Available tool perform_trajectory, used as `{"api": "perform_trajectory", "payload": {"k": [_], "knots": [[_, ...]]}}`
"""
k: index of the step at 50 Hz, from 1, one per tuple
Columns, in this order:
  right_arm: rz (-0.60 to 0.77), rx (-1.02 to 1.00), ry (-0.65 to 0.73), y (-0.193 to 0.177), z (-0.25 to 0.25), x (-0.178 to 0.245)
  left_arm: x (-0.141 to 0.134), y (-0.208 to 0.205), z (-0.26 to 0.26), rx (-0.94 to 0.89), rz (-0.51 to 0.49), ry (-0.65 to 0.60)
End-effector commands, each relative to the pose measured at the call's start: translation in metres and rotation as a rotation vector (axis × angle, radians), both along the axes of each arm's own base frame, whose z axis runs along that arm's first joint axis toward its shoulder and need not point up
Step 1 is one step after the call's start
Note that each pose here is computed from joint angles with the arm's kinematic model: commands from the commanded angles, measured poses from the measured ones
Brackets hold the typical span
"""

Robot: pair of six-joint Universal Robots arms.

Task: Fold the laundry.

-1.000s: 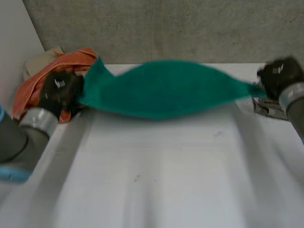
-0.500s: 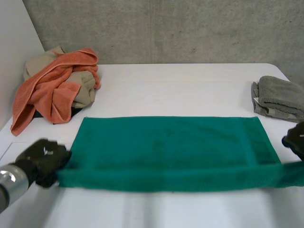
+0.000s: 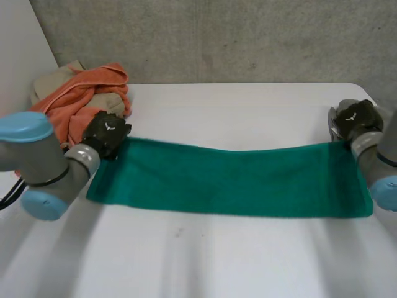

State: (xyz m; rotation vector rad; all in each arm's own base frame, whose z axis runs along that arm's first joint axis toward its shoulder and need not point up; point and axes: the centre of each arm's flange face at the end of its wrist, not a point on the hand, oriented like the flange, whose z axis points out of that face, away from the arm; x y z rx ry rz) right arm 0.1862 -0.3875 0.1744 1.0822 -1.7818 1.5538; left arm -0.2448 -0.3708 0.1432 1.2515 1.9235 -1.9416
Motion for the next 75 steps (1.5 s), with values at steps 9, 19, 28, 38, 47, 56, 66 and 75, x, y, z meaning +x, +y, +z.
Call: {"api": "perform_trajectory", "payload": {"k": [9,19,28,38,47,56,66,75], "knots": [[-0.144,-0.069,-0.038,-0.038,-0.007,0.005,-0.031,-0.012,0.002,-0.031,0.030,0.029],[-0.056,0.014,-0.248,0.018,0.040,-0.010,-0.018,0.025,0.044,0.059,0.053,0.130],[-0.100,0.401,-0.362,0.086,0.002,-0.046,-0.008,0.056,0.045,0.104,0.050,0.147],[-0.073,0.351,-0.399,0.084,-0.034,-0.055,-0.015,0.063,0.040,0.100,0.027,0.151],[-0.184,0.263,-0.342,0.060,-0.053,-0.073,-0.021,0.073,0.044,0.093,0.005,0.154],[-0.343,0.011,-0.054,0.036,0.002,-0.144,-0.013,0.084,0.066,0.048,0.010,0.171],[0.101,-0.158,0.024,0.043,0.035,-0.020,-0.004,0.090,0.069,0.048,0.027,0.171],[0.794,-0.177,-0.044,0.143,0.007,0.135,-0.003,0.095,0.067,0.058,0.026,0.167]]}}
